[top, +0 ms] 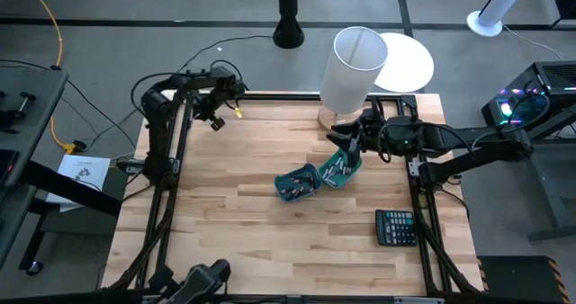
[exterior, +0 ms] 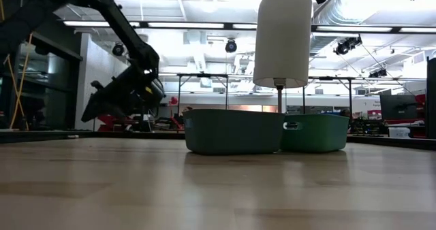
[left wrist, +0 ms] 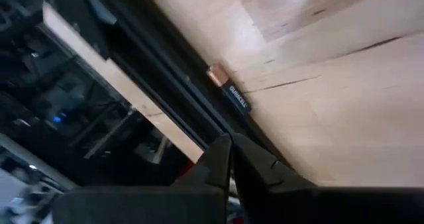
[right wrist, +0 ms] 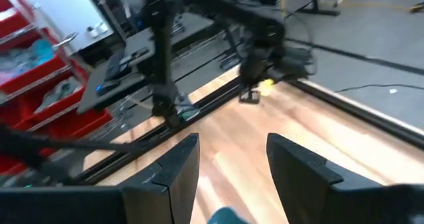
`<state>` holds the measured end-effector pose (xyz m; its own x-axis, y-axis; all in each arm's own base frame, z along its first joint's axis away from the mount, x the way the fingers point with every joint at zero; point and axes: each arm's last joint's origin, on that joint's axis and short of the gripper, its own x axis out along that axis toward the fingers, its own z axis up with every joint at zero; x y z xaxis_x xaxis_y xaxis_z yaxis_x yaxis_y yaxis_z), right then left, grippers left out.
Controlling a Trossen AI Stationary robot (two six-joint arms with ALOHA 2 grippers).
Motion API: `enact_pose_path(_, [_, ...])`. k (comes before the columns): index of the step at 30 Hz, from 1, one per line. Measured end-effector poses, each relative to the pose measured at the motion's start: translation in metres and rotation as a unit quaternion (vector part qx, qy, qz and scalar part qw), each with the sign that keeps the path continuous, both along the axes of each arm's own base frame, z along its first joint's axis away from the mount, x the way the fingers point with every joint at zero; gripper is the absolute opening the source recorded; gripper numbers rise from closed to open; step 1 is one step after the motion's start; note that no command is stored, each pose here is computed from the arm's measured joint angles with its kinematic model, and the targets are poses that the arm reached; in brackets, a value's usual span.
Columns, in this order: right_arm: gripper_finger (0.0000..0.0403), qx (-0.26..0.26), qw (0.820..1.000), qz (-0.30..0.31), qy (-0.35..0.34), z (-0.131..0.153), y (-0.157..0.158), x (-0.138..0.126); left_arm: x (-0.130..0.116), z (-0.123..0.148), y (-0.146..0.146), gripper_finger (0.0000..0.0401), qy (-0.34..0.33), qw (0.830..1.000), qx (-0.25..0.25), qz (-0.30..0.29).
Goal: Sort batteries
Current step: Put the black battery into the blue bin
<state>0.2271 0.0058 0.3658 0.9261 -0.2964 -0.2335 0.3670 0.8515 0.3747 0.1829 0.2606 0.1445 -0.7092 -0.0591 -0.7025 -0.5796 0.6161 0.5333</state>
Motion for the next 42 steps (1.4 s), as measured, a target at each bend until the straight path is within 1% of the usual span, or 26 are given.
enact_pose_path(3, [0.0172,0.001,1.000,0.005,0.004,-0.001,0.000,0.000,0.006,-0.011,0.010,0.0003,0.020,0.999,-0.032,-0.036])
enact_pose_path(6, [0.0172,0.001,1.000,-0.003,0.003,-0.001,-0.003,0.000,0.009,-0.025,0.023,0.0001,0.039,0.996,-0.057,-0.064])
enact_pose_path(9, [0.0172,0.015,1.000,-0.022,-0.003,0.000,-0.009,0.000,0.007,-0.038,0.033,0.0001,0.067,0.989,-0.117,-0.065])
enact_pose_path(12, [0.0172,0.035,0.998,-0.048,-0.015,0.000,-0.018,0.000,0.001,-0.053,0.040,0.0000,0.072,0.983,-0.153,-0.070])
enact_pose_path(13, [0.0172,0.039,0.998,-0.056,-0.017,0.000,-0.020,0.000,-0.001,-0.054,0.040,0.0000,0.074,0.980,-0.170,-0.072])
enact_pose_path(16, [0.0172,0.042,0.996,-0.071,-0.019,0.000,-0.027,-0.001,-0.010,-0.059,0.045,0.0000,0.075,0.976,-0.193,-0.073])
enact_pose_path(18, [0.0172,0.040,0.996,-0.080,-0.018,0.000,-0.031,-0.001,-0.019,-0.059,0.048,0.0000,0.072,0.974,-0.204,-0.062])
enact_pose_path(20, [0.0172,0.039,0.996,-0.080,-0.015,0.000,-0.035,-0.002,-0.027,-0.059,0.051,0.0000,0.057,0.975,-0.213,-0.034])
enact_pose_path(22, [0.0172,0.044,0.997,-0.069,-0.014,0.000,-0.039,-0.002,-0.032,-0.058,0.054,0.0000,0.039,0.974,-0.221,-0.014])
enact_pose_path(24, [0.0172,0.051,0.998,-0.047,-0.013,0.000,-0.040,-0.001,-0.031,-0.059,0.054,0.0000,0.036,0.974,-0.224,-0.017])
enact_pose_path(25, [0.0172,0.054,0.998,-0.038,-0.013,0.000,-0.041,-0.001,-0.031,-0.059,0.054,0.0000,0.025,0.972,-0.232,-0.019])
enact_pose_path(27, [0.0172,0.058,0.998,-0.028,-0.011,-0.001,-0.041,-0.002,-0.030,-0.061,0.054,0.0000,-0.026,0.967,-0.254,-0.010])
enact_pose_path(29, [0.0172,0.057,0.998,-0.023,-0.009,-0.001,-0.041,-0.002,-0.027,-0.065,0.055,0.0000,-0.069,0.965,-0.252,0.000])
enact_pose_path(32, [0.0172,0.051,0.998,-0.021,-0.008,-0.001,-0.041,-0.002,-0.022,-0.065,0.053,0.0000,-0.071,0.966,-0.247,-0.006])
enact_pose_path(34, [0.0172,0.047,0.999,-0.024,-0.007,-0.001,-0.044,-0.002,-0.018,-0.064,0.051,0.0000,-0.072,0.964,-0.254,-0.016])
enact_pose_path(37, [0.0172,0.034,0.999,-0.032,-0.003,-0.001,-0.048,-0.003,-0.005,-0.059,0.047,0.0000,-0.071,0.962,-0.260,-0.034])
enact_pose_path(39, [0.0172,0.023,0.999,-0.036,0.001,-0.001,-0.052,-0.003,0.005,-0.052,0.044,0.0000,-0.081,0.968,-0.236,-0.033])
enact_pose_path(42, [0.0172,0.013,0.999,-0.043,0.005,-0.001,-0.056,-0.004,0.019,-0.033,0.046,0.0000,-0.120,0.975,-0.182,-0.040])
